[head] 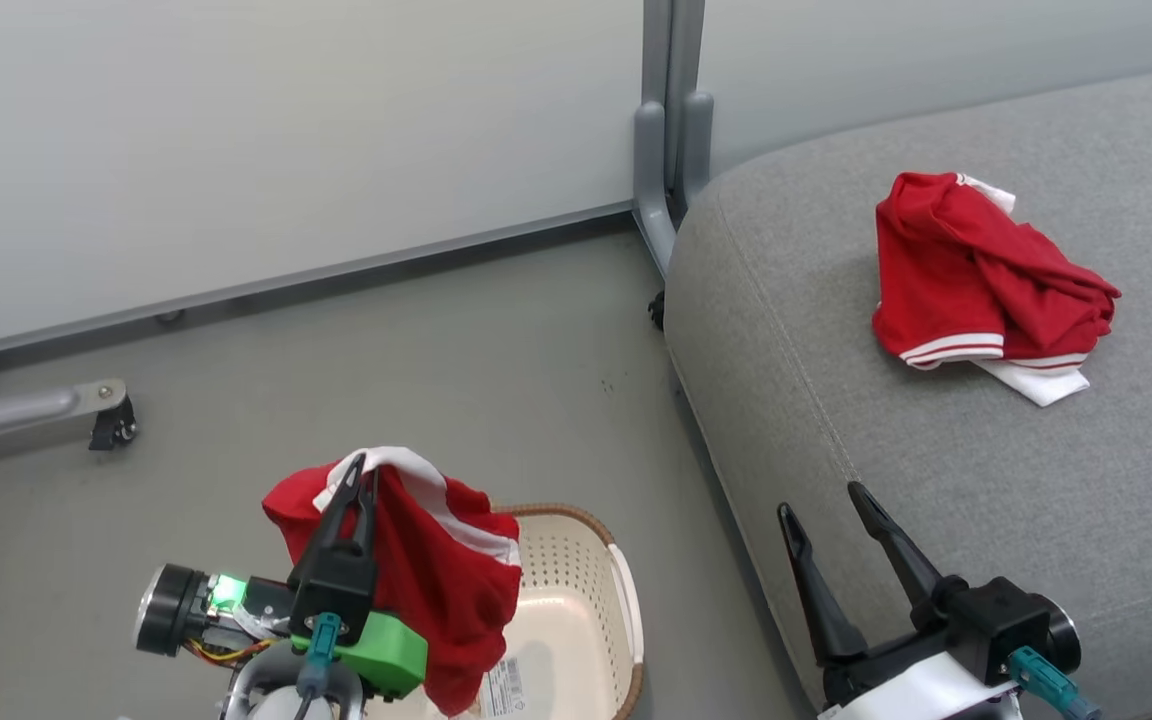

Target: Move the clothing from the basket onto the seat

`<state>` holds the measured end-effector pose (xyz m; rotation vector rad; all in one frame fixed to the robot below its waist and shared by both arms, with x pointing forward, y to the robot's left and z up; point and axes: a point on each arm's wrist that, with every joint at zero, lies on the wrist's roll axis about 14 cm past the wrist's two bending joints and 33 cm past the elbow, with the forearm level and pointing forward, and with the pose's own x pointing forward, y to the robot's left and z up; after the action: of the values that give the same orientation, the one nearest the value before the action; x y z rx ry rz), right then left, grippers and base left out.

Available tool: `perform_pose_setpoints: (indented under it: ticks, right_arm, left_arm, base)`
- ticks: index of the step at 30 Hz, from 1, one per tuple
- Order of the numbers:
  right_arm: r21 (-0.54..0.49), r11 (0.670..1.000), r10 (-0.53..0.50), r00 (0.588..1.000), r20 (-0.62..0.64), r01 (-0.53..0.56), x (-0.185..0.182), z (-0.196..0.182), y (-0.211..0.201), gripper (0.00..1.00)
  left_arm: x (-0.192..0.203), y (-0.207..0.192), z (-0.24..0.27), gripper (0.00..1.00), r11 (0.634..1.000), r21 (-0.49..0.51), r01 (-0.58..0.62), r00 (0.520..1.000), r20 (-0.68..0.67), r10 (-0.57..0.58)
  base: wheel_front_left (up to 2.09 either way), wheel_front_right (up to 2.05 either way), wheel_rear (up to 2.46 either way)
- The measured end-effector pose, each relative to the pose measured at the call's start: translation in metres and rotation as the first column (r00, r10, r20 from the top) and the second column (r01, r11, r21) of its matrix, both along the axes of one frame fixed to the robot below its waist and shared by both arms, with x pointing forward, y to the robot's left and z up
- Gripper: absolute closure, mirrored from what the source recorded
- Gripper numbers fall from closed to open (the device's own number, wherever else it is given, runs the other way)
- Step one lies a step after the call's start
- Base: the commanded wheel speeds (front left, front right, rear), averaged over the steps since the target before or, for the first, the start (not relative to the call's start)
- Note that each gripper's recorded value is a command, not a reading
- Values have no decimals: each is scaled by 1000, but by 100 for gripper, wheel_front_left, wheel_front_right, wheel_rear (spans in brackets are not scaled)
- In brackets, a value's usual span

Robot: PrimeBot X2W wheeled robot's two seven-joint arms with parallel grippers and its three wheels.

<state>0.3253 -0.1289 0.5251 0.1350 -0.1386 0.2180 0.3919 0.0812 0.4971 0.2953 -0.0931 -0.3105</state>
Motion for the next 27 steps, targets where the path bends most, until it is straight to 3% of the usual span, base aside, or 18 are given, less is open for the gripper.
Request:
perform_pose_setpoints:
  ticks: [16, 22, 27]
  right_arm:
    - [26, 981, 191, 977, 93, -194, -8, 30, 57, 0]
    - [37, 953, 291, 945, 152, -300, -9, 52, 87, 0]
    - [27, 954, 289, 942, 169, -298, -4, 58, 88, 0]
  left_arm:
    - [-18, -51, 122, 100, 979, -83, 188, 931, 331, -151]
    - [-25, -86, 143, 100, 948, -109, 300, 896, 373, -240]
    - [-32, -118, 152, 100, 912, -113, 394, 864, 383, -326]
  base:
    - [0, 0, 0]
    - [0, 0, 0]
    - [0, 0, 0]
